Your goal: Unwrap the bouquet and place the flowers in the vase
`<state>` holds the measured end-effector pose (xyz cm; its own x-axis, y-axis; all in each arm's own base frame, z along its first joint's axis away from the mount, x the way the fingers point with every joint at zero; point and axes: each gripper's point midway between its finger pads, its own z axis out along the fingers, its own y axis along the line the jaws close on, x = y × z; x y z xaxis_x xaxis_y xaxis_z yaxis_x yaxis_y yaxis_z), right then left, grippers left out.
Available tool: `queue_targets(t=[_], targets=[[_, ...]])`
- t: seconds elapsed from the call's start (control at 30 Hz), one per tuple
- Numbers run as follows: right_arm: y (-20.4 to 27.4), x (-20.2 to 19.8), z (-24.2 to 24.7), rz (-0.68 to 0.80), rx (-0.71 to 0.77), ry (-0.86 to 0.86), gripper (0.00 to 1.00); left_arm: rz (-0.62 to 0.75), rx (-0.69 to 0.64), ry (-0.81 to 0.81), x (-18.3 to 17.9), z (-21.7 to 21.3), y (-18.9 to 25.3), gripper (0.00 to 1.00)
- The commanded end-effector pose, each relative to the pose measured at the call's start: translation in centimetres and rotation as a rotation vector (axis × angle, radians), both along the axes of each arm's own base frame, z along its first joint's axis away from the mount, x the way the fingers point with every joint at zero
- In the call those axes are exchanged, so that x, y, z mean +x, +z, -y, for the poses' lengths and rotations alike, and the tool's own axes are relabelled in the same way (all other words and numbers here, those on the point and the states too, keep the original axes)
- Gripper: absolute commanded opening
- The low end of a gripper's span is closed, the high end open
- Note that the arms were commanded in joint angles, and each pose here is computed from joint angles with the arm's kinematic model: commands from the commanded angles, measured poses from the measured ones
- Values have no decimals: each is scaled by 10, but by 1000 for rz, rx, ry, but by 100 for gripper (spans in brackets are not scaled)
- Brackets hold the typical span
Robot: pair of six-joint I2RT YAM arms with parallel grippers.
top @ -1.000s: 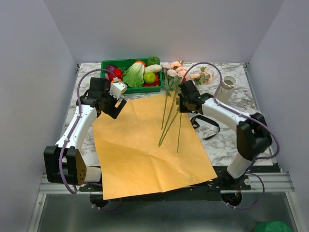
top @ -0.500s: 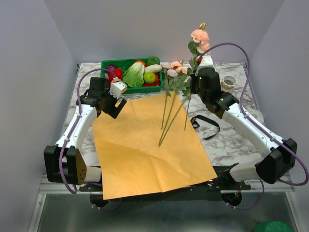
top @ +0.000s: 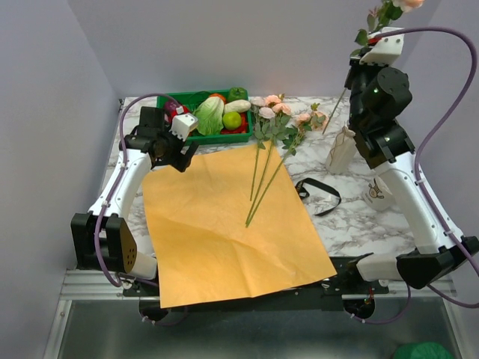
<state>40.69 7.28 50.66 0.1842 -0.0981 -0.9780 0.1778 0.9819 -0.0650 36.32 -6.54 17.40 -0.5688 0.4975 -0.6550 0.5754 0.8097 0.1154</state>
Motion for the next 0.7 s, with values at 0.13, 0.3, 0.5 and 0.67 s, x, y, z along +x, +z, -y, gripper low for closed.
queue_targets(t=[0.13, 0.3, 0.5, 0.67], targets=[[46, -12, 66, 203, -36, -238, 1, -1, -93, -13, -7, 10, 16, 99], [38, -8, 86, 214, -44, -310, 1, -1, -90, -11, -7, 5, 13, 99], [12, -4, 106, 184, -76, -377, 1, -15, -113, -15, -4, 7, 13, 99], [-13, 6, 115, 156, -90, -410, 1, -2, -126, -27, -4, 9, 18, 99]])
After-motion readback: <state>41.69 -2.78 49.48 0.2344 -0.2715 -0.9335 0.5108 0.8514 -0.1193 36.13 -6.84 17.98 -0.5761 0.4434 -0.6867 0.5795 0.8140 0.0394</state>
